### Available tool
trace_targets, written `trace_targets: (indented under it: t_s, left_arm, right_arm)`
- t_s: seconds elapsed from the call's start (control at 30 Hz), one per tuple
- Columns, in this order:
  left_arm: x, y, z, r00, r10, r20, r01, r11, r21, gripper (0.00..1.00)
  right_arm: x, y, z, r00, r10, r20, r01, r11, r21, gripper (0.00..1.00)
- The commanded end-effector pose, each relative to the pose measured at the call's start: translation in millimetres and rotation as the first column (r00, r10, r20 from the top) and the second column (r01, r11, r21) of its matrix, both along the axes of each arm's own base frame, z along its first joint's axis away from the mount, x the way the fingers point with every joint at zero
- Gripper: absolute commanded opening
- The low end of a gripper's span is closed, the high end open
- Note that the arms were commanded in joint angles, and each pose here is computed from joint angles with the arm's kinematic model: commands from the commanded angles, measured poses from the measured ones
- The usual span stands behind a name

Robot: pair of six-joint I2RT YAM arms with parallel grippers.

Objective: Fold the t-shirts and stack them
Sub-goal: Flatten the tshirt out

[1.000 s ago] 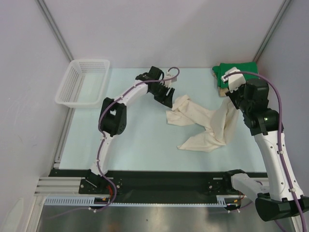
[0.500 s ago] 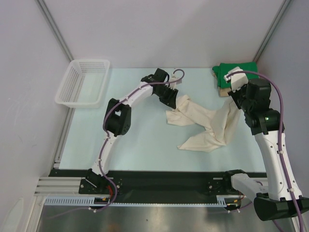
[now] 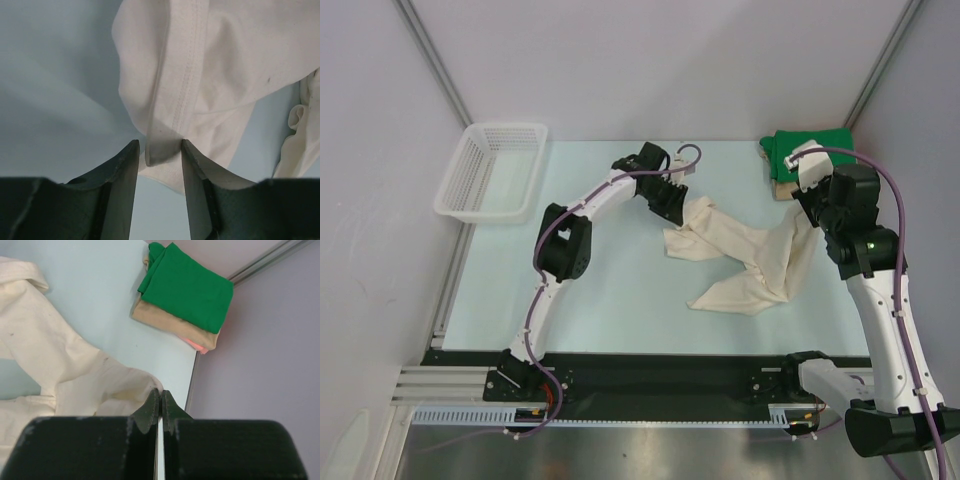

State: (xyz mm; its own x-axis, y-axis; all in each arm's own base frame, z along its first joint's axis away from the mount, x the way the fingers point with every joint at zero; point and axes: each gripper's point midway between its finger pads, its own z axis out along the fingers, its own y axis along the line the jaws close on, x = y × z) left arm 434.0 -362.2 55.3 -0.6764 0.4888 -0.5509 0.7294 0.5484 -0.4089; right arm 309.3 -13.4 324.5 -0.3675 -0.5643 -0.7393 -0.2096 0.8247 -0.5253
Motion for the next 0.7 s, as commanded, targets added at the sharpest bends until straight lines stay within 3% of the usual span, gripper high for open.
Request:
trace_targets:
  t_s: [0.0, 0.1, 0.2, 0.33, 0.47, 0.67]
  left_arm:
    - [4.1, 5.1, 26.9, 0.998, -0.005, 0.055, 0.006, 1.000, -0.017, 0.44]
    - [2.3, 6.4, 27.1, 0.998, -0.009, 0.055, 0.010, 1.000, -0.013, 0.40]
    - [0.5, 6.1, 28.1, 0.998, -0.015, 0.054, 0.016, 1.000, -0.015, 0.30]
    - [2.0, 7.9, 31.2, 0.998, -0.012, 0.069, 0.013, 1.000, -0.007, 0.00]
    - [6.9, 10.9, 57.1, 0.992, -0.002, 0.124, 0.004, 1.000, -0.020, 0.00]
    - [6.6, 35.5, 181.8, 0.925, 0.062, 0.375, -0.038, 0.997, -0.072, 0.01]
  right_arm:
    - [2.7, 2.1, 15.8, 0.997, 0.005, 0.072, -0.007, 1.000, 0.024, 0.00]
    - [3.2, 2.6, 15.6, 0.997, 0.008, 0.075, -0.010, 1.000, 0.024, 0.00]
    - [3.0, 2.6, 13.6, 0.997, 0.009, 0.075, -0.011, 1.000, 0.022, 0.00]
    - [3.4, 3.0, 11.7, 0.997, 0.009, 0.076, -0.011, 1.000, 0.026, 0.00]
    - [4.2, 2.6, 14.7, 0.996, 0.008, 0.090, -0.010, 1.000, 0.023, 0.00]
    - [18.2, 5.3, 32.6, 0.989, -0.007, 0.149, -0.003, 0.998, 0.062, 0.00]
